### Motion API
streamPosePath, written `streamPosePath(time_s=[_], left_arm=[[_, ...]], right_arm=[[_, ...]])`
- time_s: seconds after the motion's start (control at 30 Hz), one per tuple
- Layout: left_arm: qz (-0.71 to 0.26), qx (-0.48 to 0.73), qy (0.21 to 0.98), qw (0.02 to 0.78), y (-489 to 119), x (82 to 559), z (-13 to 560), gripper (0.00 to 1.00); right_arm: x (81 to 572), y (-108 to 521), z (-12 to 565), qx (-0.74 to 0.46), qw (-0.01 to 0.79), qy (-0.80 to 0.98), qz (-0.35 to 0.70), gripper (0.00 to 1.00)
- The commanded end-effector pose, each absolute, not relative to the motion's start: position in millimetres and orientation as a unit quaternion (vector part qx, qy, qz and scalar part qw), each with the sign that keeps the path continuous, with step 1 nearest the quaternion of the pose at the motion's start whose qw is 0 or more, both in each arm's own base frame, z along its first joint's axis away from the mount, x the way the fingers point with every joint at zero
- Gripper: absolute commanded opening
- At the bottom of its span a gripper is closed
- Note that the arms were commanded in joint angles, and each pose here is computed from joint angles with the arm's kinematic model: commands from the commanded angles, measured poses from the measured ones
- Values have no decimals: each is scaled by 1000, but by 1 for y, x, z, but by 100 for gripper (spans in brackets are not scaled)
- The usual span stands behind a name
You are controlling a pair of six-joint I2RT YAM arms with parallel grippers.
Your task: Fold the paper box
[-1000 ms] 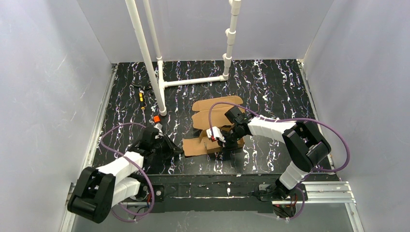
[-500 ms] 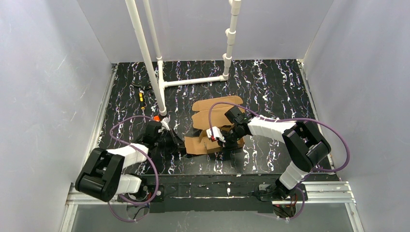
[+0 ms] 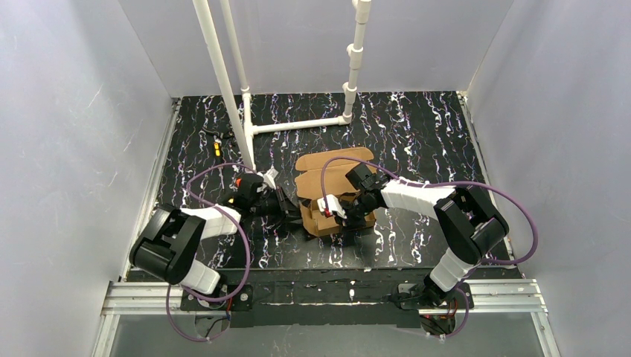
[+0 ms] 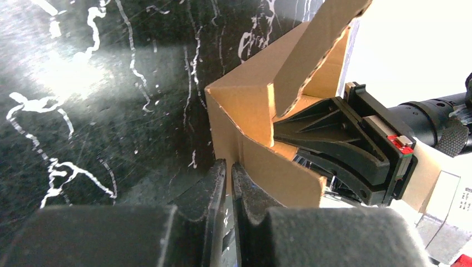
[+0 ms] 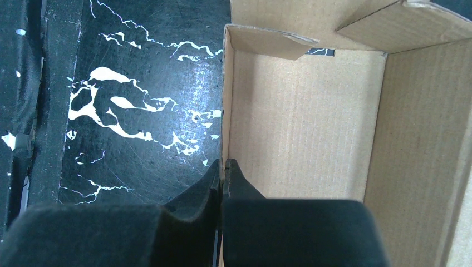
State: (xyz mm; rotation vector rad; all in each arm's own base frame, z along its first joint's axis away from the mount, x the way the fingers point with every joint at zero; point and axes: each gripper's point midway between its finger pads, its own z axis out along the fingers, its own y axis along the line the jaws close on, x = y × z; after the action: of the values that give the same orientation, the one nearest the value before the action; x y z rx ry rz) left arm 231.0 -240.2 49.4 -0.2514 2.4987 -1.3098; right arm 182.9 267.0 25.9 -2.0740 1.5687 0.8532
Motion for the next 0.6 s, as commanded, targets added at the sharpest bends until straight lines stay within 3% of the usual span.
streamPosePath(time_s=[0.0,0.57], left_arm=[[-478,-60,861,162,-256,238,66,9],[-491,-48,858,145,-273,230,70,33]], right_arm=[[188,271,25,-743,200,563,301,9],[189,271,25,-743,199,563,301,9]])
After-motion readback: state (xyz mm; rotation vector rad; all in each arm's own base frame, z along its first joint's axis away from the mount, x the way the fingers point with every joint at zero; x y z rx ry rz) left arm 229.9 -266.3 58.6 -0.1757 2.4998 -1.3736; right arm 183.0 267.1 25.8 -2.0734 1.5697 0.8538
